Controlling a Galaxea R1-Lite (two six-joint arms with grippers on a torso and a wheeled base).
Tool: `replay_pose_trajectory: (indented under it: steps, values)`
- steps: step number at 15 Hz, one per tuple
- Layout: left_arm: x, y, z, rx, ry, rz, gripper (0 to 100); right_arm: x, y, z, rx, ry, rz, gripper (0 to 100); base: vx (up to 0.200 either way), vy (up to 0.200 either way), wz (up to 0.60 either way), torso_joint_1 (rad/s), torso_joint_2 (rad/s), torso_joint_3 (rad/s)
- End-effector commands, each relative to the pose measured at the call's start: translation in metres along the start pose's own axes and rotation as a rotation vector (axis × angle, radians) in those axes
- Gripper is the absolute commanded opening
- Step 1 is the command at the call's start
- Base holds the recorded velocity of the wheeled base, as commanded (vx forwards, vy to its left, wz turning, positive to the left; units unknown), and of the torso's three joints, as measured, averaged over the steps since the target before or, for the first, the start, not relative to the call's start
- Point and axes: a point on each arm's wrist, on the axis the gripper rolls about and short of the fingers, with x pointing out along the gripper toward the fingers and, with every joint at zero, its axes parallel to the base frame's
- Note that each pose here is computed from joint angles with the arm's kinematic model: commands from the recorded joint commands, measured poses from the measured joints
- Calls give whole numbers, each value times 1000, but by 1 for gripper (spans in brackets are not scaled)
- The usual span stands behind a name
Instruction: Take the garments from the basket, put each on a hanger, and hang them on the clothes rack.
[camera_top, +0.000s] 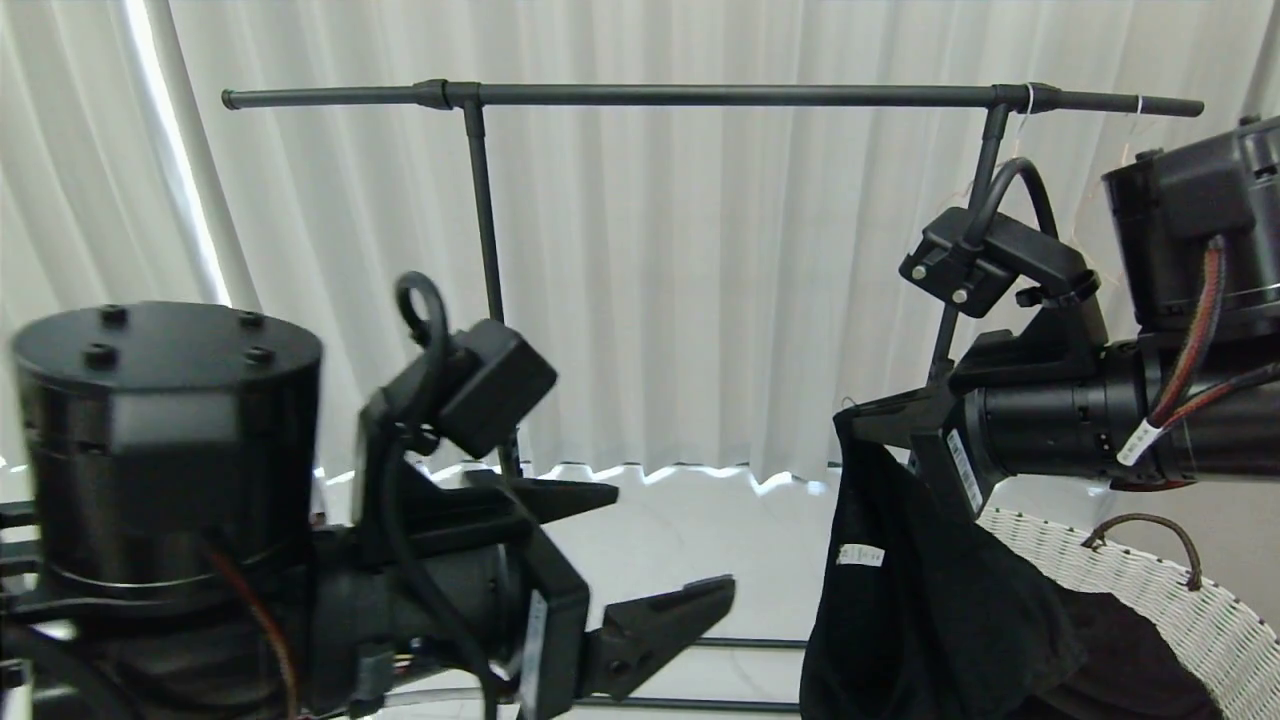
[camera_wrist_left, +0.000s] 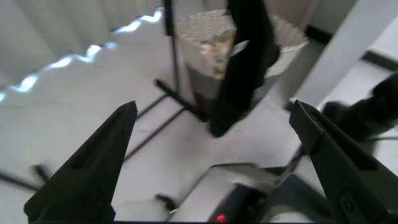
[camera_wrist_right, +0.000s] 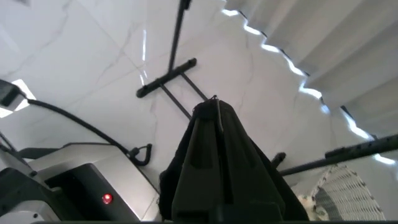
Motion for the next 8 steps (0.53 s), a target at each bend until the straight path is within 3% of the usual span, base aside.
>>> replay_pose_trajectory:
  steps: [1,5,8]
  values:
    - [47,-1,-16,-53,99,-34,100,-1,0,4,-1,-14,3,0,0,0,0,0,0,0]
    - [89,10,-22,-65,99,-131,100,-2,0,5,-2,-21,22,0,0,0,0,0,0,0]
    - [127,33,-23,-88,101,-85,100,-4,3,6,-7,-28,37,0,0,0,0,0,0,0]
